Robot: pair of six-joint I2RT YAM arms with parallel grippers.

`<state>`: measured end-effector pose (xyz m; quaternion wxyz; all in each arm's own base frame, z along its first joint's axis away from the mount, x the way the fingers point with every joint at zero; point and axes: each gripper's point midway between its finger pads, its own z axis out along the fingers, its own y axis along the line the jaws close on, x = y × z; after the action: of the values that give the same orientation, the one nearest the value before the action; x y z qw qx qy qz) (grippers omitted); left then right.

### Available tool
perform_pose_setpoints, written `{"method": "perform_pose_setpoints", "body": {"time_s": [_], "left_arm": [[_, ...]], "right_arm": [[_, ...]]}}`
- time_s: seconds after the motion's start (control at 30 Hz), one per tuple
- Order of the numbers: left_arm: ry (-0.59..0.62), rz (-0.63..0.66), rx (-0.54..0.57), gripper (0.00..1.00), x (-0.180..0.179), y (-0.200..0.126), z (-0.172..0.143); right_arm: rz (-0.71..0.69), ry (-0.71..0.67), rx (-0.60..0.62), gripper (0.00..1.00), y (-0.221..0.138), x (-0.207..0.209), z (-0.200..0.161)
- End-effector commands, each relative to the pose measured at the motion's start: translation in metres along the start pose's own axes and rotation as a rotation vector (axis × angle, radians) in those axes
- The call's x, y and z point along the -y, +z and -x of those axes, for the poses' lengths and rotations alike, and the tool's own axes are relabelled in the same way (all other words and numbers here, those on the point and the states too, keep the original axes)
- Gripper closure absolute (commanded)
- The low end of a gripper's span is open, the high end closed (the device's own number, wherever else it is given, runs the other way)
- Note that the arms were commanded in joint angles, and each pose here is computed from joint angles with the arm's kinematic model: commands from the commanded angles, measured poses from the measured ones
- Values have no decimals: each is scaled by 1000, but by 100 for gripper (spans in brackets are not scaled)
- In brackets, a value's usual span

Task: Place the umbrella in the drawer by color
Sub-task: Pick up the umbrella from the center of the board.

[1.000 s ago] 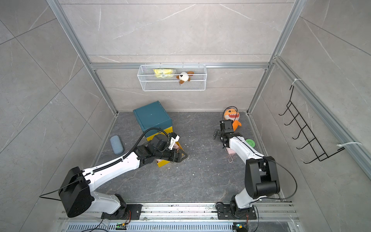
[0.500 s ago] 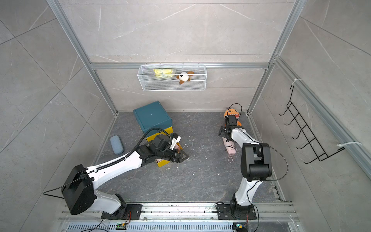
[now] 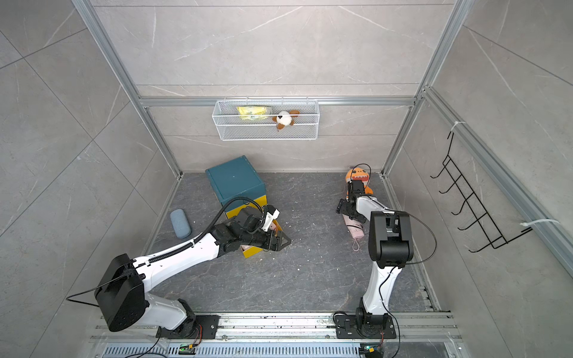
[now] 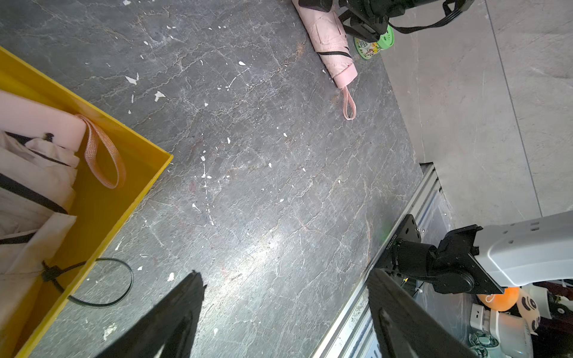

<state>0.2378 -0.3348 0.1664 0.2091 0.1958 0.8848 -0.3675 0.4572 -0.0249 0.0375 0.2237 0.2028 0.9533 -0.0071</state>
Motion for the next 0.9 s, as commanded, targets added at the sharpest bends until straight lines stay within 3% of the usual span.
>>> {"method": "perform_pose_setpoints", "body": {"time_s": [0.0, 0.33, 0.53, 0.7, 0.87], "left_arm": [[31, -31, 31, 14, 11, -9, 8], [28, -28, 35, 14, 11, -11, 7], [27, -25, 39, 14, 9, -11, 6], [28, -19, 42, 14, 8, -12, 6], [25, -8, 44, 14, 5, -11, 5]], "right_arm": [[50, -19, -39, 9, -1, -9, -7], [48, -119, -168, 13, 15, -27, -25], [76, -159, -206, 20, 18, -40, -33], [110, -169, -229, 34, 20, -48, -39], [152, -185, -247, 58, 20, -61, -46]]}}
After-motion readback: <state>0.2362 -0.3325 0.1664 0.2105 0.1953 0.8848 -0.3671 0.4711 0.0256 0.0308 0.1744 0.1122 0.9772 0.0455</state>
